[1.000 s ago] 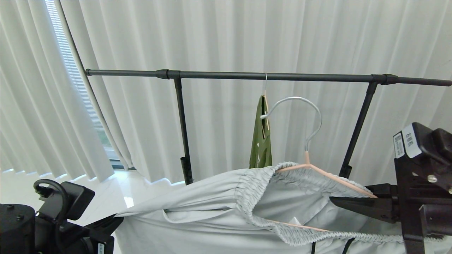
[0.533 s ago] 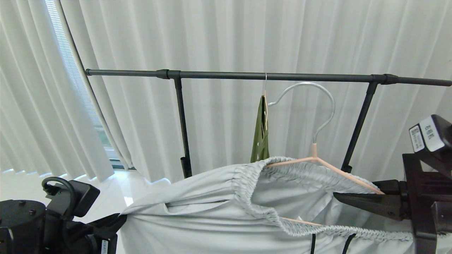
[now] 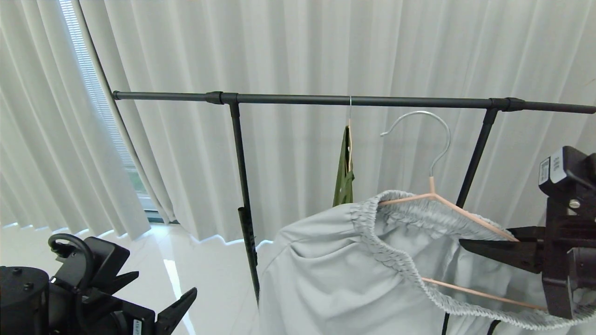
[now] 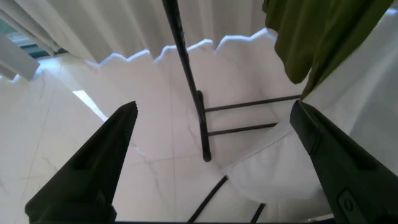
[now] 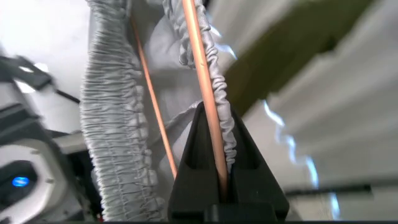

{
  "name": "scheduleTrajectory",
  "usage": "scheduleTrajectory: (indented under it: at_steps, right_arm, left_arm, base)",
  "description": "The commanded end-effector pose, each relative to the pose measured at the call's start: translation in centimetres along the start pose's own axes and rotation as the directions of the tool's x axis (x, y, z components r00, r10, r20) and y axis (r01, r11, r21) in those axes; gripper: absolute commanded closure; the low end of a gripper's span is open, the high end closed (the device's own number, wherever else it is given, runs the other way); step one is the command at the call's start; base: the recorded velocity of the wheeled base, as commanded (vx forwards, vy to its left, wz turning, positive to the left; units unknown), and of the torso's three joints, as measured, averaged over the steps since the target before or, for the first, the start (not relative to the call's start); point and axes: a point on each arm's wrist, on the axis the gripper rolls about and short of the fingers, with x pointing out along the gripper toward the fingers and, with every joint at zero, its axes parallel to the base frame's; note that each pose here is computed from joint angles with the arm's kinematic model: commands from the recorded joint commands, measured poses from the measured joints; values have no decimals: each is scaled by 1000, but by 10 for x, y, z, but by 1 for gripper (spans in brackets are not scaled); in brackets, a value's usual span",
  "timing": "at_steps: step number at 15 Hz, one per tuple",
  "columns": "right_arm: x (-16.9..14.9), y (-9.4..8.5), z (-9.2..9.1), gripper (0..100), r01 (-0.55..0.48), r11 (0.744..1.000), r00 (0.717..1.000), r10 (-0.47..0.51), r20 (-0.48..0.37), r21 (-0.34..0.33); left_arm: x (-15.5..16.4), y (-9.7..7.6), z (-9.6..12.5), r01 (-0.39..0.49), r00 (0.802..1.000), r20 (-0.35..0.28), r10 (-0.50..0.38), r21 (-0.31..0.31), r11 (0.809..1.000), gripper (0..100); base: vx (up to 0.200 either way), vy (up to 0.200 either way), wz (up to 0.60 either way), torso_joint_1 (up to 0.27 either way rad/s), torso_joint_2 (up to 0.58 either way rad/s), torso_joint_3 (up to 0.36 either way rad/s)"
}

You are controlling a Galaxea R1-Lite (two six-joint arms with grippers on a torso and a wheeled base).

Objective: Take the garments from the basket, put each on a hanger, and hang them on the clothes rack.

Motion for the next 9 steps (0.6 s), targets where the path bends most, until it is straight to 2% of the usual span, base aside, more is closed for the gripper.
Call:
scheduleTrajectory:
  at_steps: [1,3,7,9]
  right_arm:
    - [-10,-12,-10,100,87,993,995,-84,-47,73]
    - [-23,-16,-21,100,143,980,984,-127,-123,135]
    - [-53,-18,-45,100,271,936,941,-209,-268,224]
    - [-65,-21,-54,100,371,889,903,-278,-329,267]
  left_arm:
    - [-8,2,7,1,998,62,0,-14,1000,0]
    - [-9,3,10,-6,997,79,8,-21,1000,0]
    - [-7,10,10,-55,996,64,57,-43,998,0]
    - [-7,11,8,-67,996,56,69,-42,997,0]
  base:
    - [0,0,0,0,0,0]
    - [0,0,0,0,0,0]
    - [0,0,0,0,0,0]
    - [0,0,0,0,0,0]
